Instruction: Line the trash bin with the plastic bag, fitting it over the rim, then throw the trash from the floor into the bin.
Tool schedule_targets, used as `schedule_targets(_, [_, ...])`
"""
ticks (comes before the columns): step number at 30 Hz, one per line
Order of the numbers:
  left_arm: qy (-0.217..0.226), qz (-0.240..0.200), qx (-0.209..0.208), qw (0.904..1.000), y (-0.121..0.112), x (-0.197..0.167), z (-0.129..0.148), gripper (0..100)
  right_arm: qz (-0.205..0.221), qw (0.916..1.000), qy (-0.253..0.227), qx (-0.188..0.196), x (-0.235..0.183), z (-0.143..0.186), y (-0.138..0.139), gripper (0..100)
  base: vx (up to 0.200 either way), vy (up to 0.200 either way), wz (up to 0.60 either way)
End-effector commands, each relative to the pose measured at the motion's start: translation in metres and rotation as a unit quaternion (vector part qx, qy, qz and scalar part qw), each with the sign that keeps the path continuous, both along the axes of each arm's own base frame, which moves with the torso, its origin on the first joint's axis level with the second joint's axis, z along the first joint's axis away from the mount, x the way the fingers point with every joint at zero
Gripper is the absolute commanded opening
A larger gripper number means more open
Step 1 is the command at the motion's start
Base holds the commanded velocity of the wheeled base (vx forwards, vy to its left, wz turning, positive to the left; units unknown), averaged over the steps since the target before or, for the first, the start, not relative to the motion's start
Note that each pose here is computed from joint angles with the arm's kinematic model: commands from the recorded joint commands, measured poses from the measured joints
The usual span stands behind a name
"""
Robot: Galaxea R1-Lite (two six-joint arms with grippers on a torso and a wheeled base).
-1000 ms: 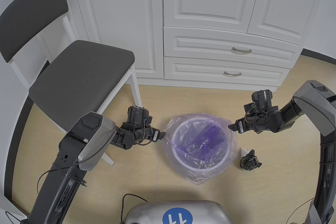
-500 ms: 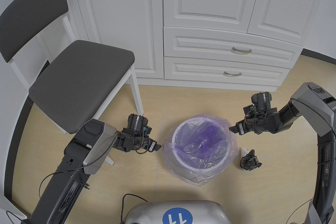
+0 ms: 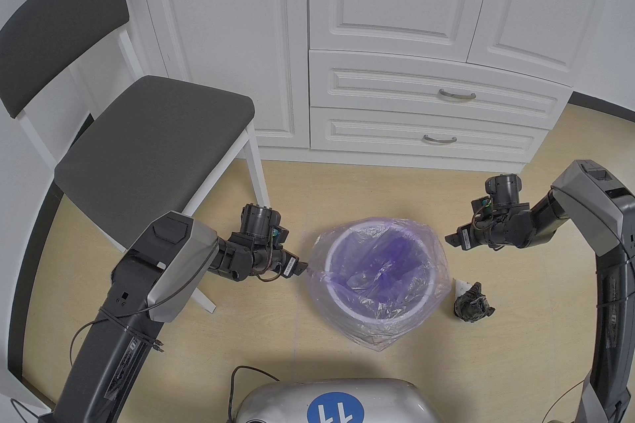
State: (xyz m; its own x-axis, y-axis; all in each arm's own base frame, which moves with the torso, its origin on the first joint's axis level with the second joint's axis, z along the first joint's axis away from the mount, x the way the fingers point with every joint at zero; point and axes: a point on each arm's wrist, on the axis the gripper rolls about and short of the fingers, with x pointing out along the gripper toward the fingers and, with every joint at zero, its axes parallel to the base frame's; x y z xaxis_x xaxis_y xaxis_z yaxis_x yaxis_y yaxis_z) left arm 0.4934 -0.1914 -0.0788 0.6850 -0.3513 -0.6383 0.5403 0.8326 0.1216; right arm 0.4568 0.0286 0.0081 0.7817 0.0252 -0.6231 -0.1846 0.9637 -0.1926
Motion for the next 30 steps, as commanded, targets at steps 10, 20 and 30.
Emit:
schedule_targets(10, [-0.027, 0.002, -0.003, 0.9996, -0.001, -0.013, 0.017, 100, 0.025, 0.9969, 0.075, -0.007, 0.020, -0.063, 0.029, 100, 0.000, 0.000, 0.00])
schedule_targets(20, [-0.020, 0.001, 0.002, 0.9998, 0.001, -0.020, 0.016, 100, 0.016, 0.9937, 0.111, 0.002, 0.031, -0.078, 0.033, 100, 0.000, 0.000, 0.00])
schedule_targets(30, [-0.027, 0.001, -0.003, 0.9996, 0.003, -0.032, 0.033, 100, 0.002, 0.9946, 0.104, 0.008, 0.030, -0.061, 0.031, 100, 0.000, 0.000, 0.00])
